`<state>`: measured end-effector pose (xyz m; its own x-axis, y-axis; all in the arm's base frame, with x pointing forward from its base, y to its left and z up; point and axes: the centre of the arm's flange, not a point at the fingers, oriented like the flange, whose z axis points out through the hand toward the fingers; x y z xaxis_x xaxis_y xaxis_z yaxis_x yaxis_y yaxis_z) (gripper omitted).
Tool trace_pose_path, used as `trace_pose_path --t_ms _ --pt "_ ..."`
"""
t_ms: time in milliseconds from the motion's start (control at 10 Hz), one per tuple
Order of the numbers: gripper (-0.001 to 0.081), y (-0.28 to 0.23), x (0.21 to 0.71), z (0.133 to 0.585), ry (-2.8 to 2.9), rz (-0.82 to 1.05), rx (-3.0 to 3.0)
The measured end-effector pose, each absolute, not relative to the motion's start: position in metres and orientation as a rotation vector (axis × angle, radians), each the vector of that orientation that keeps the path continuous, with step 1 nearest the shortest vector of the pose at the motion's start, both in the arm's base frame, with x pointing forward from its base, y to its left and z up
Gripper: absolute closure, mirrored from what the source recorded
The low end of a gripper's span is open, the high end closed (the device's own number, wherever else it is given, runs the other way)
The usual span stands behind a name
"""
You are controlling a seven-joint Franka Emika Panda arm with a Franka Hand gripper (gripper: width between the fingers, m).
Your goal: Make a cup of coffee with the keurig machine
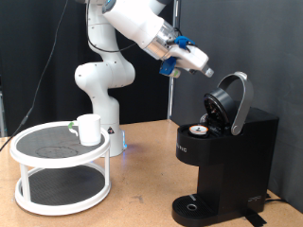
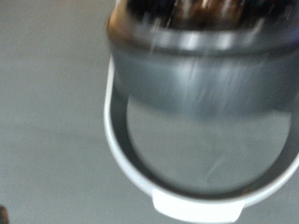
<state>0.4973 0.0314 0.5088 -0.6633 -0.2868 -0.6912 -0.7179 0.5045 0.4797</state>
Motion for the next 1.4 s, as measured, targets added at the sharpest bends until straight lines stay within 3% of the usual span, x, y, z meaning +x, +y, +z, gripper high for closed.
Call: trace_pose_path --t_ms 900,1400 --pt "0.0072 0.161 0.512 0.555 2.279 0.989 -0.925" --pt "0.0072 0.218 0.523 0.560 2.371 0.905 -1.022"
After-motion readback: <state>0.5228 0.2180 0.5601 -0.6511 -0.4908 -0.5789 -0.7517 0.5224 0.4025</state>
